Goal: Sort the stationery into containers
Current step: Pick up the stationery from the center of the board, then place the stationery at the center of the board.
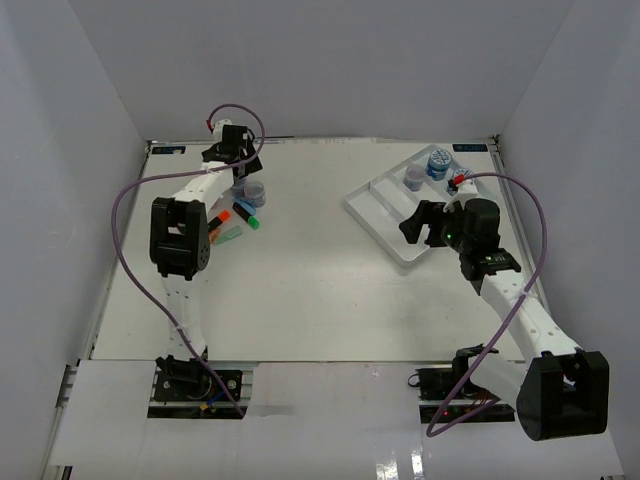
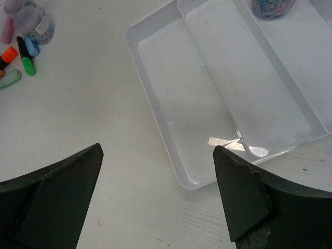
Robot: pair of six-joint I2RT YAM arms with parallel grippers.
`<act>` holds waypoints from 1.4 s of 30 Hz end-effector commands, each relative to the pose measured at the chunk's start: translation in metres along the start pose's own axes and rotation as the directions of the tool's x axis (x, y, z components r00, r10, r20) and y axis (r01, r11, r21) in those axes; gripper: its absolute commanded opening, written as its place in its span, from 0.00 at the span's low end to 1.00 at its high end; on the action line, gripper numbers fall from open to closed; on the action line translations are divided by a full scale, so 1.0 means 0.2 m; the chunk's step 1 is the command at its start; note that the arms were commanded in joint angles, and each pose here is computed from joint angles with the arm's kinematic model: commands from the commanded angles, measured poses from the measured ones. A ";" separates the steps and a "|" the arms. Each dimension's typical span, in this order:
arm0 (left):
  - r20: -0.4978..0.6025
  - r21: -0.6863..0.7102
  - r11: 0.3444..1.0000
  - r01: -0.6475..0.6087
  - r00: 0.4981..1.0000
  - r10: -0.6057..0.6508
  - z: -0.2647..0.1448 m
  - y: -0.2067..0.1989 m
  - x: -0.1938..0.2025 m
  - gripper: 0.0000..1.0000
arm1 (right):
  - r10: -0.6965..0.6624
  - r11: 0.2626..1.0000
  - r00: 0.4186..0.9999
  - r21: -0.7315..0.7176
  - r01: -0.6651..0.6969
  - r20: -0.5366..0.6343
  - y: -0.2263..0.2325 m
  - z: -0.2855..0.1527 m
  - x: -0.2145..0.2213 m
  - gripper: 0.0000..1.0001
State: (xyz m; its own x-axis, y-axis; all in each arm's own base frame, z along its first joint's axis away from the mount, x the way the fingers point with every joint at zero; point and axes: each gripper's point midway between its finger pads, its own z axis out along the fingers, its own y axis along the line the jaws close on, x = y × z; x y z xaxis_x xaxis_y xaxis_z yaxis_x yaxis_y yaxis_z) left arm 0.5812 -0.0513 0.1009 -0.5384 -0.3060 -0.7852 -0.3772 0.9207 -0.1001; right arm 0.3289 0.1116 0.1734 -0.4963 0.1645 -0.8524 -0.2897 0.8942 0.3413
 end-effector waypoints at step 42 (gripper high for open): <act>0.059 0.500 0.787 -0.361 0.921 0.385 -0.98 -0.78 0.49 0.52 | -0.087 0.995 0.995 -0.049 0.090 0.047 0.09 -0.05 -0.06 0.92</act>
State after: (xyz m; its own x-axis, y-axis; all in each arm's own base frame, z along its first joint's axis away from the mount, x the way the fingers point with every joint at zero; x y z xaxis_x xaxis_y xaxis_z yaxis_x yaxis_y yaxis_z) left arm 0.4776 -0.2275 0.1988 -0.5295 0.0004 -0.8483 0.1672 0.9804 -0.1039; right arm 0.3219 0.1188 0.1827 -0.4634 0.1363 -0.8756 -0.3481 0.8807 0.3213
